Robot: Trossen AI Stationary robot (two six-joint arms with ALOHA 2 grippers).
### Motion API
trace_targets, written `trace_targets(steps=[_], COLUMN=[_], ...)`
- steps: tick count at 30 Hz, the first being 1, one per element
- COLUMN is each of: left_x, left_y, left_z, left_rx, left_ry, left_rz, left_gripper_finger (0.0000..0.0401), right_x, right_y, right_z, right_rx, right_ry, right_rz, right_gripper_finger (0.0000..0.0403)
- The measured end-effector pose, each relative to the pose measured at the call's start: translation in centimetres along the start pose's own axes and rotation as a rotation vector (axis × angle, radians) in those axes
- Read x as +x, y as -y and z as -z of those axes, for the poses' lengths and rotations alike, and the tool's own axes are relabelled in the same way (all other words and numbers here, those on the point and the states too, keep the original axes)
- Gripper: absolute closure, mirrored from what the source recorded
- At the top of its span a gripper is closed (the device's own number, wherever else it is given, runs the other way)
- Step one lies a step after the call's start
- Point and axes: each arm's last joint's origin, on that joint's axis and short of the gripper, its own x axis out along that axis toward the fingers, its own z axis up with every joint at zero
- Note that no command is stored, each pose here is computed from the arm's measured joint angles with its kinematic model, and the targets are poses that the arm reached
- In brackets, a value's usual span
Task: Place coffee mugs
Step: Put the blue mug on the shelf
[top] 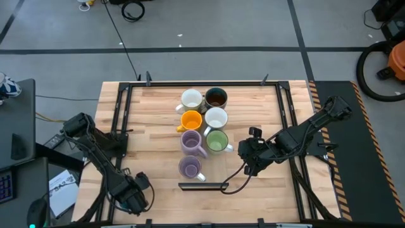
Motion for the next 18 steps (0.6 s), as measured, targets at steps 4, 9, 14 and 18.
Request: trace_targets(steps=[4,9,14,18], left_x=[0.0,-0.1,-0.2,-0.3], left_y=[0.4,0.7,1.0,1.2], left_z=[-0.1,-0.4,-0.8,-1.1], left_rx=[-0.025,-0.124,-0.195,-0.217], left_ry=[0.024,0.049,0.050,0.057], left_rz=[0.034,0.068,0.110,0.148], left_gripper_finger=[0.0241,0.0260,0.0312,0.0363], right_x=[0.0,0.0,0.0,0.0], right_y=[0.0,-0.1,-0.3,-0.3], right_z=[0.0,-0.2,-0.4,-0.5], right_rx=[0.012,0.020,0.033,0.041], right_ry=[0.003,0.015,0.037,0.049], right_rz=[-0.002,-0.010,-0.026,-0.034], right_gripper_finger=[0.0289,0.0289,0.0289,0.0289])
